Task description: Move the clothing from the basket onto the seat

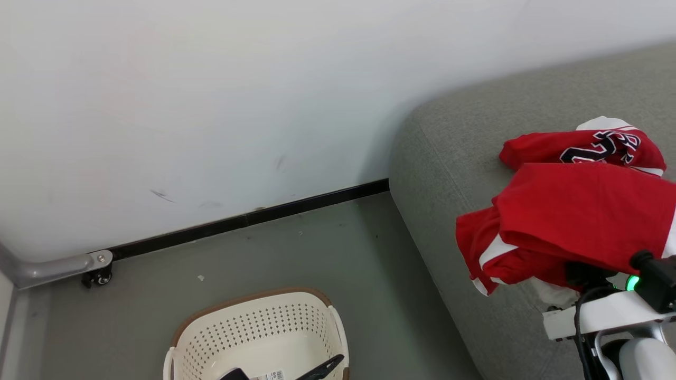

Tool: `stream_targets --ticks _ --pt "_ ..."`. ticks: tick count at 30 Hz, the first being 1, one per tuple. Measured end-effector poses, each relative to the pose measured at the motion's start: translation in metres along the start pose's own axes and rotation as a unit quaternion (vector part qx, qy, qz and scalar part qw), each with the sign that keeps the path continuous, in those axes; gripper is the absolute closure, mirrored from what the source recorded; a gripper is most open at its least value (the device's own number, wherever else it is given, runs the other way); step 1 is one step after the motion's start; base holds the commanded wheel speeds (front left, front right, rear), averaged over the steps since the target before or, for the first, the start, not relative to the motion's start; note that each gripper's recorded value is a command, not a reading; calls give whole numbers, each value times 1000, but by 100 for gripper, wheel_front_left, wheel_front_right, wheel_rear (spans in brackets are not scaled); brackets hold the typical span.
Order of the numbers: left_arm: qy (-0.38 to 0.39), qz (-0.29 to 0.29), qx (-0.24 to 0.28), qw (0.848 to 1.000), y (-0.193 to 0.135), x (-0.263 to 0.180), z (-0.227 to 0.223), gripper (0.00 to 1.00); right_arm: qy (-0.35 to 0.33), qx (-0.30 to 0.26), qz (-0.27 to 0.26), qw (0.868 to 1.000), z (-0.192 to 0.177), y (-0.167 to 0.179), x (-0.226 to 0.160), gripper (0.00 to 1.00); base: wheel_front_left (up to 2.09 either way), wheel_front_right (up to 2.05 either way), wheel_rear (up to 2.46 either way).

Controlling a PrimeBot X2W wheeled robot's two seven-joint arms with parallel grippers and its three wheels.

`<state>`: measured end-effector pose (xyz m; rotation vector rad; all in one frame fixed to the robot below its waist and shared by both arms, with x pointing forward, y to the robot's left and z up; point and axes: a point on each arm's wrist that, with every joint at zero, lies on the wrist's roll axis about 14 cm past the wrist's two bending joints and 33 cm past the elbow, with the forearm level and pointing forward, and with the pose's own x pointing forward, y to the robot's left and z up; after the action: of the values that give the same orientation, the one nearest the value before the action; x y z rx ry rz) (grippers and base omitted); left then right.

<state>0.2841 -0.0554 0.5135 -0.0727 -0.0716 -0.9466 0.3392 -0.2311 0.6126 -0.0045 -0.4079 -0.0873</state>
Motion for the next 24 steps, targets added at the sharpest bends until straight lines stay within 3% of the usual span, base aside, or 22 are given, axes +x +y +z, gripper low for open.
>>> stream_targets --ticks 24 --pt "-10 -106 -6 994 -31 42 3 0 11 -59 -123 991 19 -78 -61 100 0 0 0"
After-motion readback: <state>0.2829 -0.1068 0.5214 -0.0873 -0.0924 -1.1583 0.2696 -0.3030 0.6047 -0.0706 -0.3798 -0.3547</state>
